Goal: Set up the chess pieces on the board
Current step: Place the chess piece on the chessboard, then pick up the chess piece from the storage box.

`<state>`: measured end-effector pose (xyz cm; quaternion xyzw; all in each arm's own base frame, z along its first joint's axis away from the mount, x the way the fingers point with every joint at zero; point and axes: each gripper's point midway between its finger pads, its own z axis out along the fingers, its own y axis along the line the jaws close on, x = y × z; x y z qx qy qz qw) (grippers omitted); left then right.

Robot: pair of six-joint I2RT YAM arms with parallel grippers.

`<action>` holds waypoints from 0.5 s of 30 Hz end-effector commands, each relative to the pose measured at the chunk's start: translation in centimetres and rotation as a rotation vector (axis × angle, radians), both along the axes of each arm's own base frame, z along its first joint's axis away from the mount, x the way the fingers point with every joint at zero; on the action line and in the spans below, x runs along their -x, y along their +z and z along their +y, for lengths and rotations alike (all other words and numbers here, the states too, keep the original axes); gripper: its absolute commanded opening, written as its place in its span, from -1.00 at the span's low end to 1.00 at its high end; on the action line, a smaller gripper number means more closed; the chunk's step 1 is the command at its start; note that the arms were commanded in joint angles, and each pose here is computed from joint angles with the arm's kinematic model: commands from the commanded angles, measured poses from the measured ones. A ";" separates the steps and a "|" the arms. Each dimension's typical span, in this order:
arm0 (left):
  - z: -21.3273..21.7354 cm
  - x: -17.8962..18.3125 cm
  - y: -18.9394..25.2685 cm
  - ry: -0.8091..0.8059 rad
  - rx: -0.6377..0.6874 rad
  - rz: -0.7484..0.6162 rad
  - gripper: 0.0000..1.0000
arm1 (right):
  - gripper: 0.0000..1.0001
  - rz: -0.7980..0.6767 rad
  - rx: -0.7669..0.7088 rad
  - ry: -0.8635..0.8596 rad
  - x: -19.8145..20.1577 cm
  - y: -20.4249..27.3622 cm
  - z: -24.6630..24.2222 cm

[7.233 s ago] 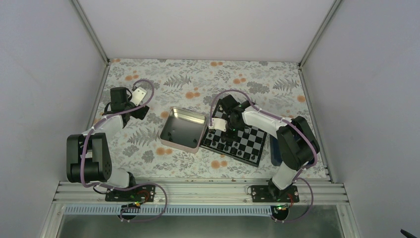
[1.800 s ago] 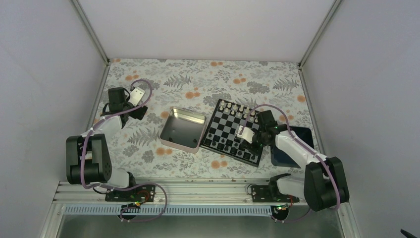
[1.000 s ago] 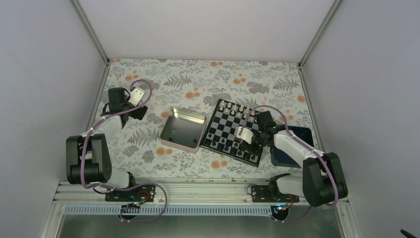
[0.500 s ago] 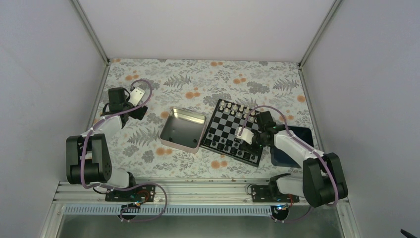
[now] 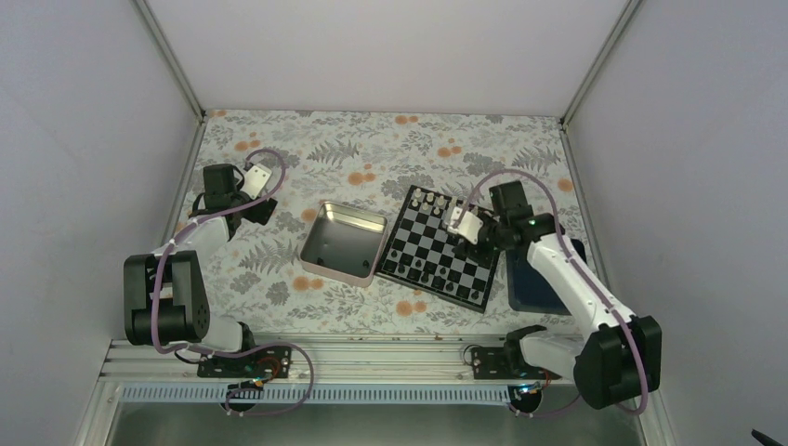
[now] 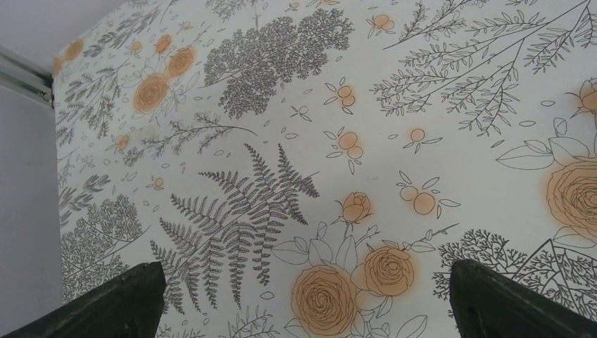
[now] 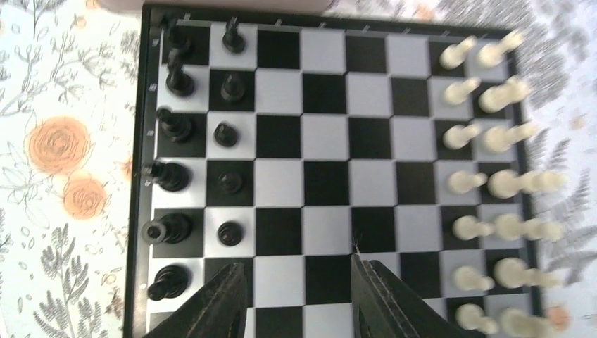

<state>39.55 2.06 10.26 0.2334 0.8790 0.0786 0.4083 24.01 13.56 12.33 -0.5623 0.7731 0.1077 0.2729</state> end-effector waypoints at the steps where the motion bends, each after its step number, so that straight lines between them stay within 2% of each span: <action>1: -0.2 -0.5 1.6 -0.019 0.009 -0.045 1.00 | -0.16 -0.019 -0.036 0.025 -1.3 3.2 1.7; 5: -0.2 -0.4 1.6 -0.022 0.007 -0.046 1.00 | -0.06 -0.024 -0.069 0.077 -3.2 5.6 5.7; 8: -0.2 -0.4 1.6 -0.024 0.002 -0.047 1.00 | -0.01 -0.001 -0.052 0.136 -3.9 5.5 9.5; 15: 0.2 -0.6 1.1 -0.005 -0.010 -0.033 1.00 | -0.01 0.090 0.067 0.240 -5.1 1.4 17.6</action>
